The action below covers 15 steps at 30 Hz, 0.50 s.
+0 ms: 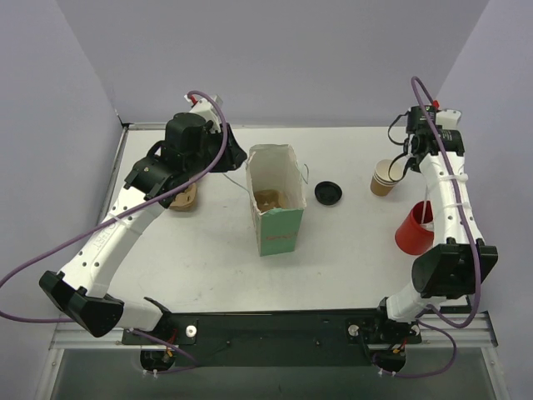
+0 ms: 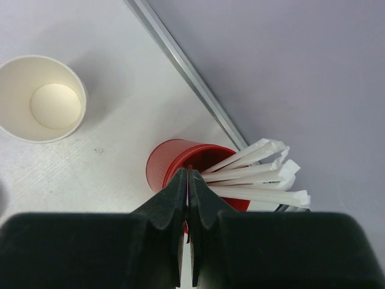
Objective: Pack the takeout coffee
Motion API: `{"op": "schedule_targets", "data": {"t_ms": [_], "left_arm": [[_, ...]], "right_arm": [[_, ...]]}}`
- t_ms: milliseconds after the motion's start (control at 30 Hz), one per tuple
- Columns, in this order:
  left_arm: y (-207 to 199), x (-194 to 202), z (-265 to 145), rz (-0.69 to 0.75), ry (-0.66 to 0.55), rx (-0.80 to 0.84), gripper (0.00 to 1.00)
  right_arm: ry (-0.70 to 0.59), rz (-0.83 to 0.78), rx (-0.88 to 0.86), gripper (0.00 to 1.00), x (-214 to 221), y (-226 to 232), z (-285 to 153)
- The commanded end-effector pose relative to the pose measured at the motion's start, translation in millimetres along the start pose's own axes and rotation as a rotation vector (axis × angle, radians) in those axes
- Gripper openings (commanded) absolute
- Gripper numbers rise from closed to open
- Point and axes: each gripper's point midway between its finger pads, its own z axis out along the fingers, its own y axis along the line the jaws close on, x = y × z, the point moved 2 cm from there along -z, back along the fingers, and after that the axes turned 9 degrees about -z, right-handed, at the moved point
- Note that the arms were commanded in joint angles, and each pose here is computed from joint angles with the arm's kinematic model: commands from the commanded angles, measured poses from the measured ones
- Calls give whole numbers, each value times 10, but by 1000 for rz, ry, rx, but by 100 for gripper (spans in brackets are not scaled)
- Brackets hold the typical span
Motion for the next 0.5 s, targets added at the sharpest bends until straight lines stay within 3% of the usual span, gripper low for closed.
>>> {"op": "schedule_targets", "data": {"t_ms": [0,467], "left_arm": [[-93,-176,-85,10,-64,49,44],[-32,-217,-79,1,-75,34,44]], "right_arm": [[-95,65,-18,0,-177,-342,-542],[-485,166,-258,0,-684,-612,-1877]]}}
